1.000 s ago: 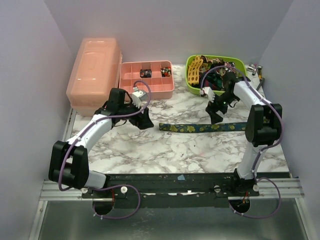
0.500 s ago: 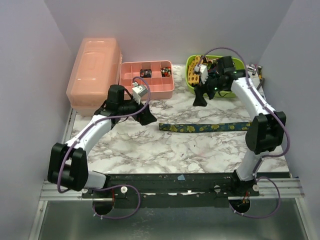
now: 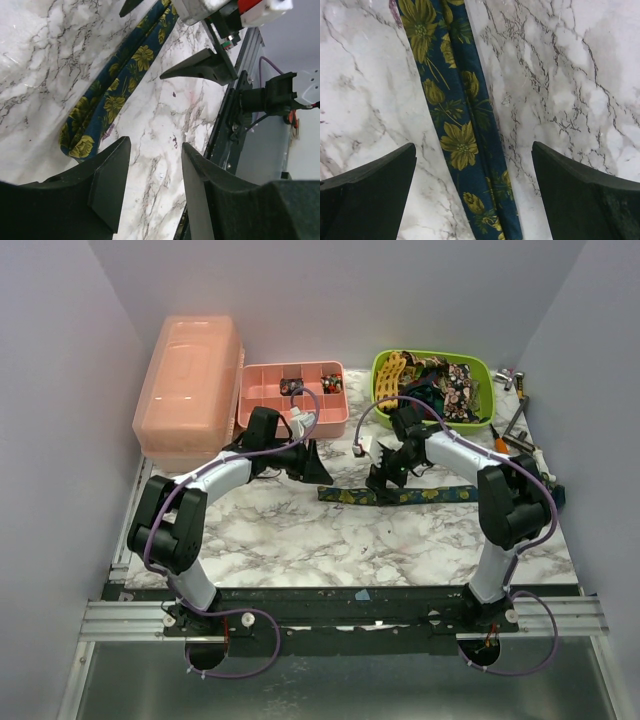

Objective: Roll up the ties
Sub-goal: Flatten out the tie at the center of the board.

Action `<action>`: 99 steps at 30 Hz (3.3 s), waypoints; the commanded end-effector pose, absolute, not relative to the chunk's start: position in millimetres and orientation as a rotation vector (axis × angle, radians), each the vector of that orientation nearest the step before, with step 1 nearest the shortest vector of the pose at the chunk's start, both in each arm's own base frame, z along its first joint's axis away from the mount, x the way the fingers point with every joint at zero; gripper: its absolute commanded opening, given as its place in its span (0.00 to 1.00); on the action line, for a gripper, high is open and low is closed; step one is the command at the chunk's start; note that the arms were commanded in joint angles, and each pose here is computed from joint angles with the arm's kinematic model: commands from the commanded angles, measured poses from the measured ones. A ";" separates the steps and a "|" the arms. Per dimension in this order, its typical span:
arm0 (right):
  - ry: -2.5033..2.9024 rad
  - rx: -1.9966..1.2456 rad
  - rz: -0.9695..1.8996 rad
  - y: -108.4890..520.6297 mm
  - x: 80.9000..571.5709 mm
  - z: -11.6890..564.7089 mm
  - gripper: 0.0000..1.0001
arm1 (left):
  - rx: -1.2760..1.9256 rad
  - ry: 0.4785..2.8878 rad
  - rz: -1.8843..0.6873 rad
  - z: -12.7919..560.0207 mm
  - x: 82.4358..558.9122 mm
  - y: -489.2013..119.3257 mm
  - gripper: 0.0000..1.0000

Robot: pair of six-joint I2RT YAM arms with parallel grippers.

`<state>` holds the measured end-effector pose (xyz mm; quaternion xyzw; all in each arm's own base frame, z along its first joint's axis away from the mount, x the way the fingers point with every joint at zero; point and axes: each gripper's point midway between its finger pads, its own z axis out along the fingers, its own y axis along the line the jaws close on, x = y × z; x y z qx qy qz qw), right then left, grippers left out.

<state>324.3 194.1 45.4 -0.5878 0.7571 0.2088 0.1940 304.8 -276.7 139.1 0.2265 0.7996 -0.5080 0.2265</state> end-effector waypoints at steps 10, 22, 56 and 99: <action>2.088 -1.820 0.669 188.6 307.8 -0.5 0.57 | 0.635 2.223 -1.506 137.6 291.6 -287.6 0.40; 2.175 -1.867 0.778 185.9 294.7 -11.3 0.39 | 0.504 2.264 -1.527 105.9 299.2 -302.1 0.32; 2.334 -1.817 0.907 185.0 286.4 -16.5 0.30 | 0.486 2.349 -1.552 72.4 299.8 -277.1 0.46; 2.168 -1.904 0.388 165.2 331.8 -2.9 0.74 | 0.171 2.528 -1.132 62.8 316.3 -196.8 0.30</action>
